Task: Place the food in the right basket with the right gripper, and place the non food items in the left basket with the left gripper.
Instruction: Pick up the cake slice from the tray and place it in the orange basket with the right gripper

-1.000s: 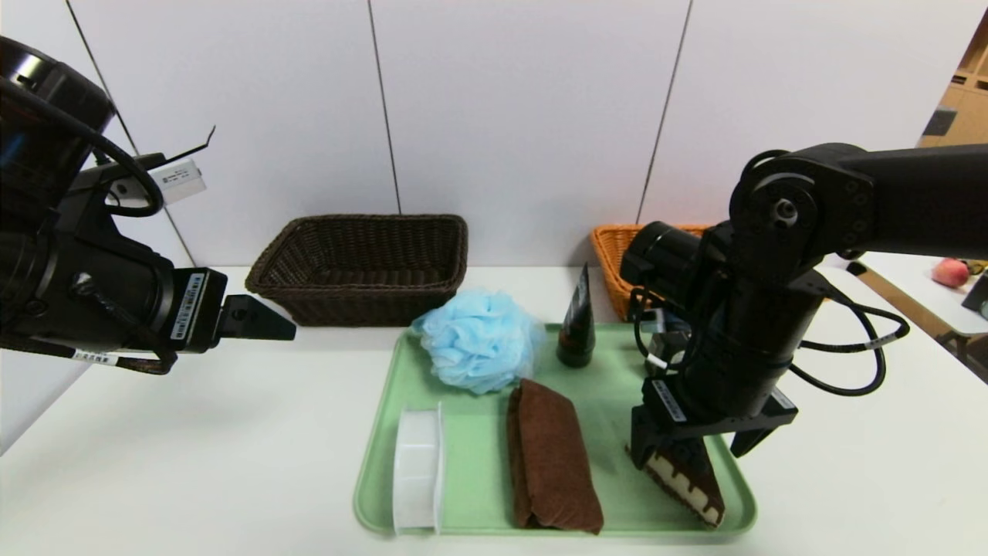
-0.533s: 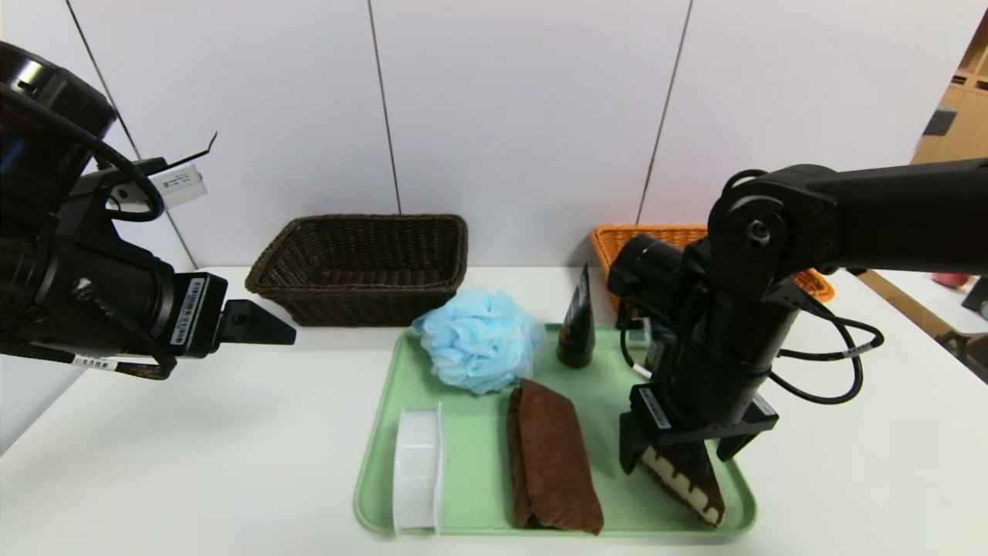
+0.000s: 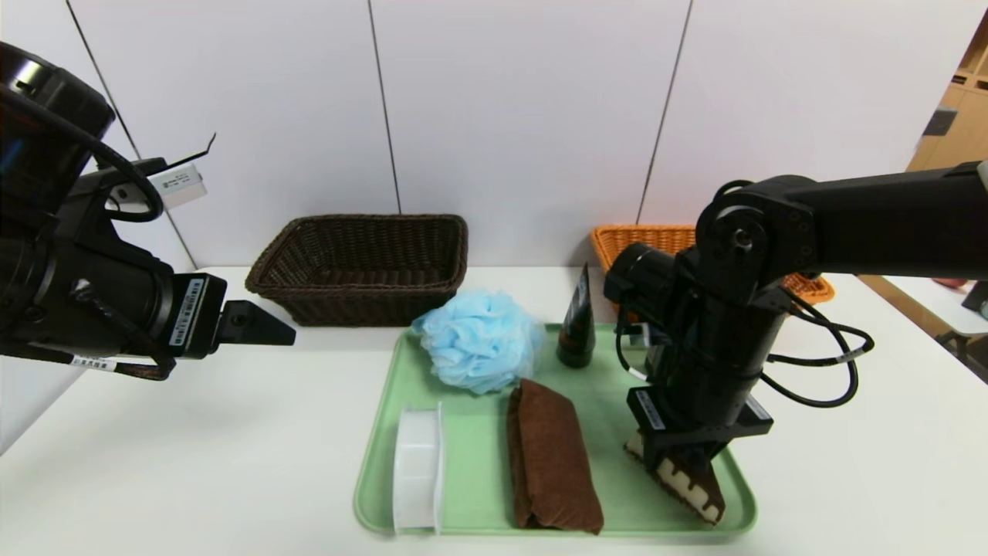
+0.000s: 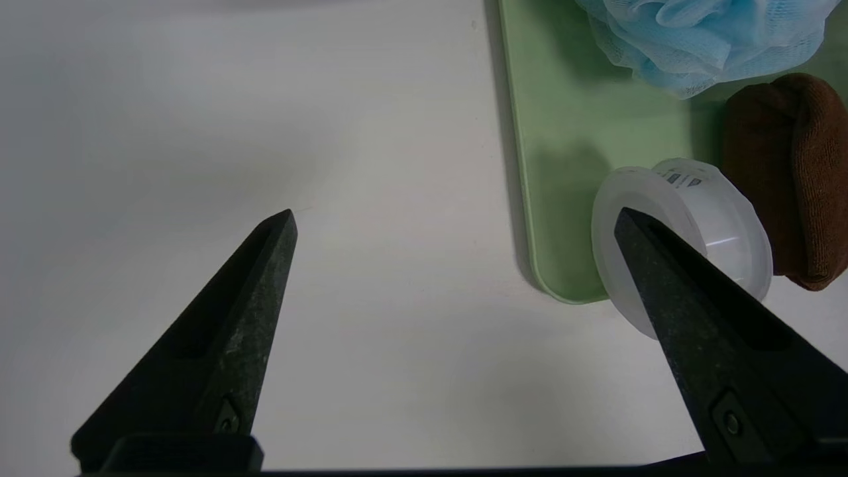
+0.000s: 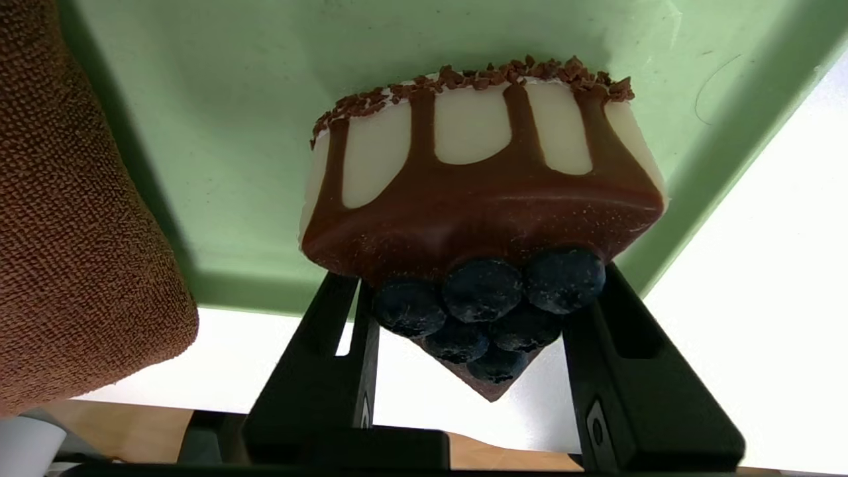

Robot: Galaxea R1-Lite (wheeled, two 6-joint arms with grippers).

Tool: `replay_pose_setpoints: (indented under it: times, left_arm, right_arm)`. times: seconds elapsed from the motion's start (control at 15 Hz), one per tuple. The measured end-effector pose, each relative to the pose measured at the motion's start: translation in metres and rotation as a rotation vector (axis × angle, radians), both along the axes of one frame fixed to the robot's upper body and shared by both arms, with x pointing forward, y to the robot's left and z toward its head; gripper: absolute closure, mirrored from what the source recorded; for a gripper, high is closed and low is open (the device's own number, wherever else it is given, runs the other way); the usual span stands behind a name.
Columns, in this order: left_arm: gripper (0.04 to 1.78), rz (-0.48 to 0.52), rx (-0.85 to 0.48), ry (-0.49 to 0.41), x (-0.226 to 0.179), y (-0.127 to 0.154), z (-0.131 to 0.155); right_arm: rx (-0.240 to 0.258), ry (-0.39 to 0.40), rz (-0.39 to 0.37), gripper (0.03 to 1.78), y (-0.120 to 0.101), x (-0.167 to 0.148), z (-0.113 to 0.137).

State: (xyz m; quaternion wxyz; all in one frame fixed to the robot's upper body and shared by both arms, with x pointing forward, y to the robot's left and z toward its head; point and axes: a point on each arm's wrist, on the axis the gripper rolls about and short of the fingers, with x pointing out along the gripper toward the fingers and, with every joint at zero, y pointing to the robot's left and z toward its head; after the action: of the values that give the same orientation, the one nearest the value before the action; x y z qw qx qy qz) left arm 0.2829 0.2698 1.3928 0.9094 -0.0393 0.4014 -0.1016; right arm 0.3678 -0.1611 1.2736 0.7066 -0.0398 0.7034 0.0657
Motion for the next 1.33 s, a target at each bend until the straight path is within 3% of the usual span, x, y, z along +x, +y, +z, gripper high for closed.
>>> replay_pose_setpoints:
  times: [0.27, 0.4, 0.53, 0.67, 0.87, 0.93, 1.0, 1.13, 1.2, 1.33]
  left_arm:
    - [0.13, 0.002, -0.001, 0.003, -0.001, 0.000, 0.000]
    - [0.13, 0.002, -0.001, 0.003, -0.002, 0.001, 0.000]
    - [0.13, 0.002, -0.001, 0.003, -0.003, 0.001, 0.000]
    - [0.13, 0.002, -0.001, 0.003, -0.004, 0.001, 0.000]
    - [0.13, 0.000, -0.001, 0.003, -0.005, 0.001, -0.001]
    - [0.13, -0.001, -0.001, 0.002, -0.005, 0.001, -0.001]
    - [0.13, -0.001, -0.002, 0.000, -0.006, 0.001, -0.001]
    - [0.13, -0.002, -0.003, -0.002, -0.007, 0.002, 0.000]
    - [0.13, -0.002, -0.003, -0.002, -0.007, 0.002, 0.000]
    - [0.13, -0.001, -0.003, -0.001, -0.008, 0.002, 0.000]
  right_arm:
    - [0.069, 0.003, 0.003, 1.03, -0.001, -0.007, 0.012]
    - [0.148, -0.015, 0.007, 1.03, -0.004, -0.016, 0.030]
    - [0.271, -0.065, 0.024, 1.03, -0.010, -0.026, 0.059]
    - [0.377, -0.176, 0.038, 1.03, -0.018, -0.030, 0.095]
    - [0.519, -0.465, 0.038, 1.03, -0.032, -0.023, 0.146]
    - [0.546, -0.578, 0.015, 1.03, -0.038, -0.014, 0.157]
    - [0.543, -0.698, -0.030, 1.03, -0.046, 0.001, 0.164]
    - [0.485, -0.867, -0.148, 1.04, -0.068, 0.038, 0.162]
    - [0.458, -0.906, -0.198, 1.04, -0.079, 0.056, 0.156]
    - [0.402, -0.911, -0.288, 1.04, -0.104, 0.091, 0.131]
